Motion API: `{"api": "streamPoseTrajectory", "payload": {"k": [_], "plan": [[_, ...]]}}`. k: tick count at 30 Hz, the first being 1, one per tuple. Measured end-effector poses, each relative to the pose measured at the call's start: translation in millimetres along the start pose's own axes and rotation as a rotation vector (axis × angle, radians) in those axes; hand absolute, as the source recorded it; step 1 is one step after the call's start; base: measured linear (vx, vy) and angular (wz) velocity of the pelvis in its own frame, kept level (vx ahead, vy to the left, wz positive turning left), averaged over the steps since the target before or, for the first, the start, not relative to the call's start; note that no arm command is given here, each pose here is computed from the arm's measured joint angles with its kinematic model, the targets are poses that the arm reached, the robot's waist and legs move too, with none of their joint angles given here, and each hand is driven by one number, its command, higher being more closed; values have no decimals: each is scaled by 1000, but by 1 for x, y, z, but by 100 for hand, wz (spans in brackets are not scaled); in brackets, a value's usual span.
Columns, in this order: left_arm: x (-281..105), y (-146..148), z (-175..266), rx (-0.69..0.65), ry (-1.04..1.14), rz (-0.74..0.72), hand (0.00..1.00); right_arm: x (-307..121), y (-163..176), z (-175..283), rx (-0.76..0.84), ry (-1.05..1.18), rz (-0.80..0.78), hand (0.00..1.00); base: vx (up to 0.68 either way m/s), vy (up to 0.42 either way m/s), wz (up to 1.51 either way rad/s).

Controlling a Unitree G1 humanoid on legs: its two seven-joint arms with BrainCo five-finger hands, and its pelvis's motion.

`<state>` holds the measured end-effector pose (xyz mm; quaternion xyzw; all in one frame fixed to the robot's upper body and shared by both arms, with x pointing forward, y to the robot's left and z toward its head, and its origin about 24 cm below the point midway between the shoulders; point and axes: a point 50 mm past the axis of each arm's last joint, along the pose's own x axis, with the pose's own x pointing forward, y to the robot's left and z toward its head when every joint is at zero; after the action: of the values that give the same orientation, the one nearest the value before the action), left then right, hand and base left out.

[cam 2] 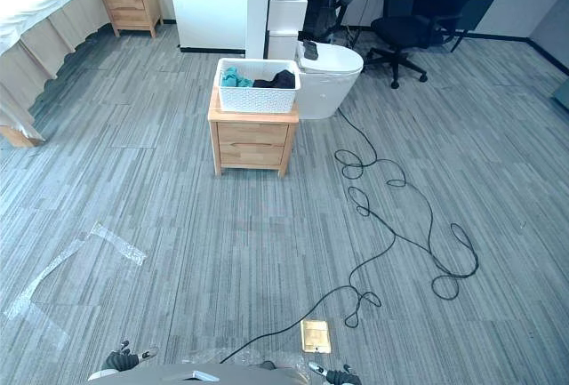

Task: Pick up the laundry basket with both hands and put the clothes into the washing machine.

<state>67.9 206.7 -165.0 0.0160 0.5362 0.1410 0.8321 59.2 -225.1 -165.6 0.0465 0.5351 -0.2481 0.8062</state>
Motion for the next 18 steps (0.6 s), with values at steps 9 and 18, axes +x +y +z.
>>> {"api": "streamPoseTrajectory", "payload": {"k": [9,18], "plan": [[0,1,0,-14,2,-1,0,0,2,-1,2,2,5,0,1,6,1],[1,2,1,-43,7,-1,0,0,2,0,1,0,6,0,-21,-2,4]]}}
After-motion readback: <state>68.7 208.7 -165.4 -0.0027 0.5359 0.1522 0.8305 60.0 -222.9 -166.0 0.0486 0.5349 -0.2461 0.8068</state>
